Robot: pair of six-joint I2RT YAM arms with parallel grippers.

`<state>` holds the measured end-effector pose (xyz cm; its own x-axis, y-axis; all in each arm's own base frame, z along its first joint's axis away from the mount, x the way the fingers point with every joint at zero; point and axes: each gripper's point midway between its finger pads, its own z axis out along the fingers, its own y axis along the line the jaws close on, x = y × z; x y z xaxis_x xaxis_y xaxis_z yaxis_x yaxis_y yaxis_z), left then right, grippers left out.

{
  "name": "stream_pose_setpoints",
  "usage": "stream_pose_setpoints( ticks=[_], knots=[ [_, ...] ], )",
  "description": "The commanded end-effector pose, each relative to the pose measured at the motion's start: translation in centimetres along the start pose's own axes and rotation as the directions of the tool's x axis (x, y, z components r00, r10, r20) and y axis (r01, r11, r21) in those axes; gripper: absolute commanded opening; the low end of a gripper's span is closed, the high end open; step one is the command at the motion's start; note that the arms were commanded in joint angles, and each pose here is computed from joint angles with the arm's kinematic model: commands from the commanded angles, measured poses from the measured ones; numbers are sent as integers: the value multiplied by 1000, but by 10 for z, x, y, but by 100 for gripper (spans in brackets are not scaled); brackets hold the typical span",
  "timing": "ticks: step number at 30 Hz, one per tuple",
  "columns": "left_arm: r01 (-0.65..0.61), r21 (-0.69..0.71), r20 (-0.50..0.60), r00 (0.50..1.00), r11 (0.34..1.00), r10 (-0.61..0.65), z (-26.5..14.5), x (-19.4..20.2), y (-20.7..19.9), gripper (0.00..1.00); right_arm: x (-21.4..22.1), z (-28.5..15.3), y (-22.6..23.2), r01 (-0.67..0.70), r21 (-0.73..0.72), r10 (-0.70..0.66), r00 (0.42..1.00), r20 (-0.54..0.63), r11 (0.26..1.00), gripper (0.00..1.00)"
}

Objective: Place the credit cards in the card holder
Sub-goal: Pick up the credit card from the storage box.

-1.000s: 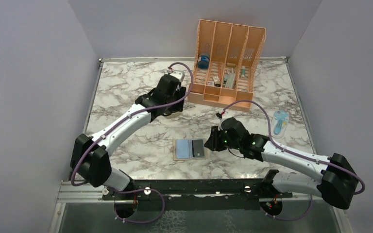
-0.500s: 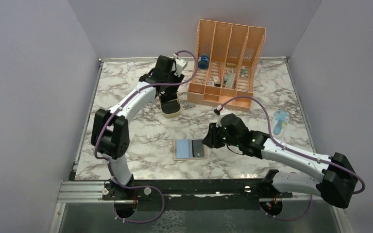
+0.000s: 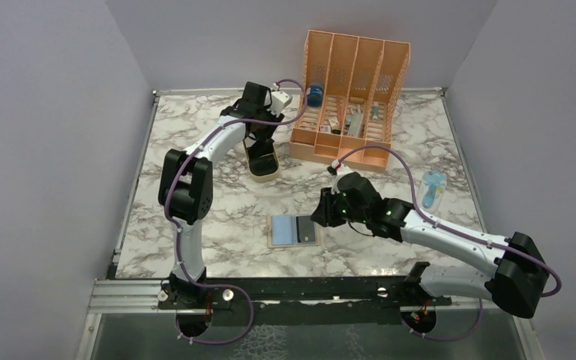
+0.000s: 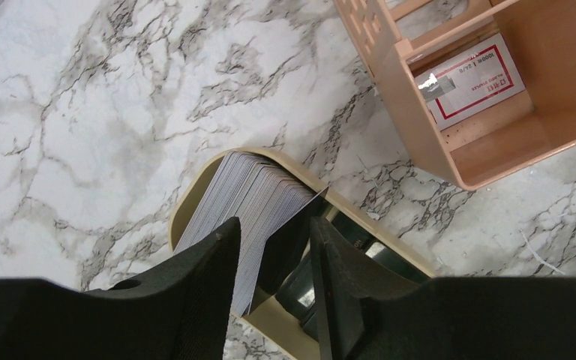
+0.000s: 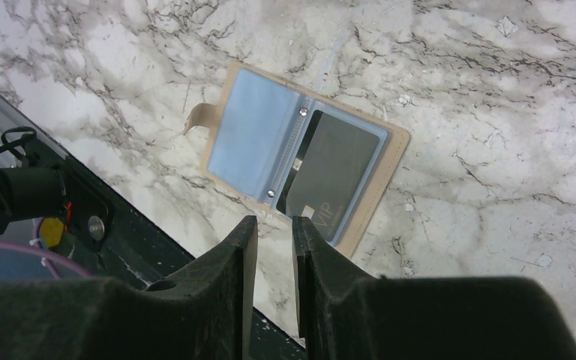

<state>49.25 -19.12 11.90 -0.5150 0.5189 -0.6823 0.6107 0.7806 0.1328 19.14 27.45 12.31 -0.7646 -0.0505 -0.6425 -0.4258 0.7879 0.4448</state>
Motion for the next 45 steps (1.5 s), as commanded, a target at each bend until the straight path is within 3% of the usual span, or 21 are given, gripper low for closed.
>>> stream_pose_setpoints(
  ticks=[1, 8, 13, 16, 24, 32, 40, 45],
  knots=[
    [-35, 58, 1, 999, 998, 35, 9, -1, -9, 39, -8, -1, 4, 15, 2, -15, 1000, 12, 1000, 25],
    [-47, 36, -16, 999, 998, 48, 10, 3, -5, 33, -5, -1, 1, 9, 9, -9, 1000, 10, 1000, 25],
    [-53, 19, -13, 999, 998, 53, 6, 0, -2, 9, -5, -2, 0, 5, 13, -5, 1000, 11, 1000, 25],
    [-38, 25, 5, 999, 999, 38, -2, -7, -3, 0, -7, -4, 1, 6, 11, -6, 1000, 18, 1000, 25],
    [71, 50, 110, 991, 996, -76, -52, -39, -13, 0, -30, -30, 14, 0, -31, 3, 993, 118, 1000, 25],
    [204, 182, 182, 954, 962, -237, -99, -54, -43, 0, -36, -41, 21, -40, -78, 52, 987, 155, 996, 29],
    [284, 399, 172, 911, 872, -375, -148, -39, -95, 0, -34, -52, 41, -101, -218, 140, 975, 170, 971, 30],
    [332, 480, 131, 888, 812, -440, -175, -9, -123, 0, -41, -68, 68, -85, -359, 156, 972, 174, 930, 31]
  ],
)
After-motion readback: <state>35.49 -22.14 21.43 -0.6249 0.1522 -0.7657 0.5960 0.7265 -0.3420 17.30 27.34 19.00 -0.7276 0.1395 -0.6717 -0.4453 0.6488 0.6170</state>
